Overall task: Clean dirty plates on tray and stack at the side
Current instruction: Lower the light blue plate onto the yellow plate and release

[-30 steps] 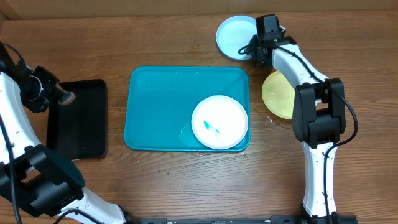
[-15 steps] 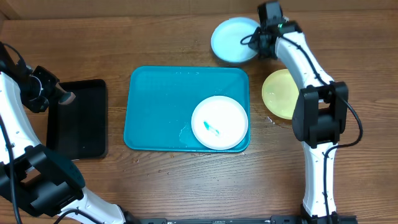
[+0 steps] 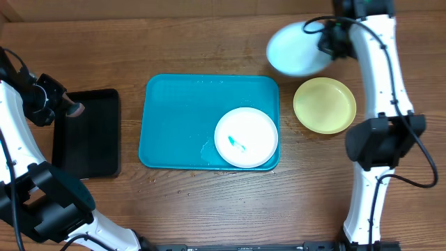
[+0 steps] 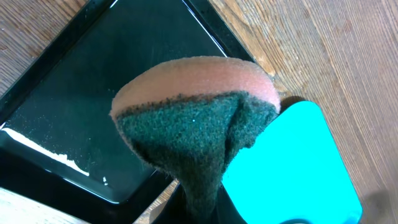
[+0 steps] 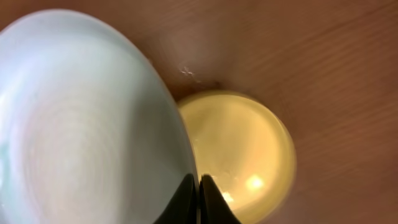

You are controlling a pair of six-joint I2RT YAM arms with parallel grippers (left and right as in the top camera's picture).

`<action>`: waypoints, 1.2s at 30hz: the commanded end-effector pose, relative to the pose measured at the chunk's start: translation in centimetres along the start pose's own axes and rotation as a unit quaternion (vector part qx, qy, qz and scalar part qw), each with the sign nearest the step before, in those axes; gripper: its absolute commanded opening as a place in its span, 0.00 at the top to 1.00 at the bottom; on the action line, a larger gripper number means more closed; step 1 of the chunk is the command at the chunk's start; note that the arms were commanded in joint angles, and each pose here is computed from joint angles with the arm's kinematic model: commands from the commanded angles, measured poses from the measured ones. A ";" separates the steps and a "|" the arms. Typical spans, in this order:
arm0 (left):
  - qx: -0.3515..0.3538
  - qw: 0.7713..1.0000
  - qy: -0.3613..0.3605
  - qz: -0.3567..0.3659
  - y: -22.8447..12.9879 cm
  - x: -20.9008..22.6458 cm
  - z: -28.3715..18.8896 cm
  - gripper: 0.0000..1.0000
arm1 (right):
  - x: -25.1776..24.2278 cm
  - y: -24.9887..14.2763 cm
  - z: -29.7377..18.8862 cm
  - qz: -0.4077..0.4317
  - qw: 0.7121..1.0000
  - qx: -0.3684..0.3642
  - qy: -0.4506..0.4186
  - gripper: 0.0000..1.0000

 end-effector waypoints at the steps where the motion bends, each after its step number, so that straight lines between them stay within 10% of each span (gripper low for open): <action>1: -0.001 1.000 -0.013 0.010 0.1 -0.7 0.0 0.96 | -1.8 0.4 -1.0 -0.025 0.999 0.024 0.022 0.96; 36: 0.002 0.999 -0.029 0.014 0.0 -1.1 0.0 0.96 | -9.9 -2.1 7.1 -0.037 0.981 0.184 -0.055 0.87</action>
Point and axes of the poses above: each gripper's point midway between its finger pads, its own z axis out along the fingers, its own x axis along the line the jaws close on, y = z × x, the point moved 5 cm from there along -z, back along the fingers, and after that the axes turned 14 degrees about z, right-handed, at the moved point
